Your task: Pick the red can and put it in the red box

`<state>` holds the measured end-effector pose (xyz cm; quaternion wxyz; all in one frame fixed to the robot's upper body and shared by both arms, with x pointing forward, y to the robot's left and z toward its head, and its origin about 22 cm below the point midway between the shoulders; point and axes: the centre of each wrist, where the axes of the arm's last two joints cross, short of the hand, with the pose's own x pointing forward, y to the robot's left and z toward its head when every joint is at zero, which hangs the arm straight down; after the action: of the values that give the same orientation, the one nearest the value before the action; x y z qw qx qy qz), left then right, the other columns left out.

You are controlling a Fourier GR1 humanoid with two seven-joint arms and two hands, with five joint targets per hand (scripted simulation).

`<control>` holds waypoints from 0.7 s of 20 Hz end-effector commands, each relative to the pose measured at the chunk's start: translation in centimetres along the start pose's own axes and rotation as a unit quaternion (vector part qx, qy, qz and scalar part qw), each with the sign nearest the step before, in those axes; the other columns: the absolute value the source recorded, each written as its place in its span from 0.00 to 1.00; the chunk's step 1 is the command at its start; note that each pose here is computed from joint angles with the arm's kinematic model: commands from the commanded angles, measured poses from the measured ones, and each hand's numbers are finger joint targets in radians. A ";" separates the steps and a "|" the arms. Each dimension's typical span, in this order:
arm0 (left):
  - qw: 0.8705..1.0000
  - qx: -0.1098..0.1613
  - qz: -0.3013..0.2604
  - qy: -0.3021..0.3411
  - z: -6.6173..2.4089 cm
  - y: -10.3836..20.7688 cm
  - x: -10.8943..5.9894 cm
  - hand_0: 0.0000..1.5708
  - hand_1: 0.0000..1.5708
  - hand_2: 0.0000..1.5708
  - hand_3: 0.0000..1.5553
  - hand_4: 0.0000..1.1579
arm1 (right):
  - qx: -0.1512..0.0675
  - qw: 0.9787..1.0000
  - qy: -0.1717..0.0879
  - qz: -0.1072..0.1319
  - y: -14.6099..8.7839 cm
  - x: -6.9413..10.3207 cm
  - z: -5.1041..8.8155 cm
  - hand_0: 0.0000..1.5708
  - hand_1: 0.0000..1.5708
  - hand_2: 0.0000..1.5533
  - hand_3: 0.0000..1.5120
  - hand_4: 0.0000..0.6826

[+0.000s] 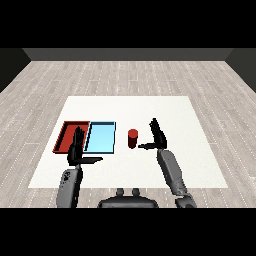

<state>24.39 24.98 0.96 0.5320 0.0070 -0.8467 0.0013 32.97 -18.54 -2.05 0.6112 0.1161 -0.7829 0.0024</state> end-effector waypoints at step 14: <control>1.000 -0.002 0.024 -0.006 1.52 1.3 0.5 0.00 0.00 0.00 0.00 0.00 | -0.007 1.000 0.016 -0.024 4.3 -3.5 -0.9 0.00 0.00 0.00 0.00 0.00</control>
<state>24.54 25.28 0.99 0.5301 -0.0104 -0.8478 0.0100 33.43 -14.81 -4.43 0.6209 0.1353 -0.7721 -0.0079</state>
